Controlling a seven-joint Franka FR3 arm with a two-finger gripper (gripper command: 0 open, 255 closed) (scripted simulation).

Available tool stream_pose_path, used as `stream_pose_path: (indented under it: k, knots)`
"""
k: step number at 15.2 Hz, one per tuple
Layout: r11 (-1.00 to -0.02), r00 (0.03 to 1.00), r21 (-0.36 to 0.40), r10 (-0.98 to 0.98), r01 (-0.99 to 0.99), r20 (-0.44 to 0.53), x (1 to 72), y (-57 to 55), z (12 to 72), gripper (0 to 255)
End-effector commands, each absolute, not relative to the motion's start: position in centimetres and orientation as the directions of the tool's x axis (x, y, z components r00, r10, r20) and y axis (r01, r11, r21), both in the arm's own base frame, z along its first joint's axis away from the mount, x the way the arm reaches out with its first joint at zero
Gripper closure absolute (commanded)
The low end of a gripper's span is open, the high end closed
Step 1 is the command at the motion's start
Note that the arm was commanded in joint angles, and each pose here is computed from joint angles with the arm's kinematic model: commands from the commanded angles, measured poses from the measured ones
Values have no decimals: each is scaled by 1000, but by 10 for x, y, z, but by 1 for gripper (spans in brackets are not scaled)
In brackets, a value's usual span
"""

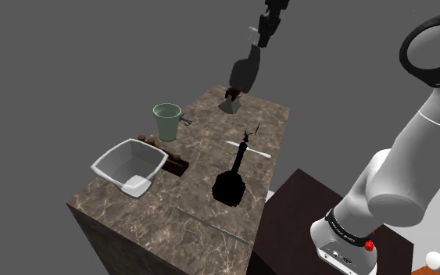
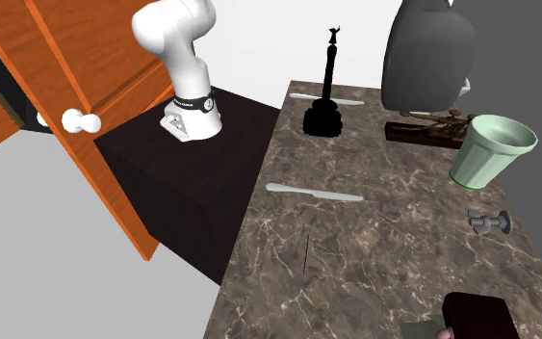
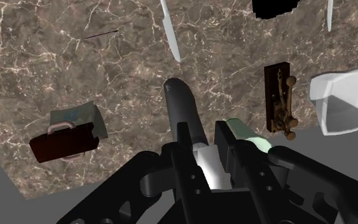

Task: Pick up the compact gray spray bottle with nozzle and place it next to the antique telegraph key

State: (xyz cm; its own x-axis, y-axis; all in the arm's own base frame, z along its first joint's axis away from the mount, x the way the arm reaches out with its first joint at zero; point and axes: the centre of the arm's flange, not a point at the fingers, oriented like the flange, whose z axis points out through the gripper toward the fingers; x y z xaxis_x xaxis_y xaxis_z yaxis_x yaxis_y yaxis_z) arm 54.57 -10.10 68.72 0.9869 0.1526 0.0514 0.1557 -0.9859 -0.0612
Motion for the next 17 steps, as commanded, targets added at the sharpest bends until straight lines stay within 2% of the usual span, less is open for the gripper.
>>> stream_pose_path:
  k: [1,12,17]
  knots:
    - [-986,987,-61,151,154,51,550,-77,694,255]
    - [-986,987,-61,151,154,51,570,57,735,255]
    - [-986,987,-61,151,154,51,570,57,708,255]
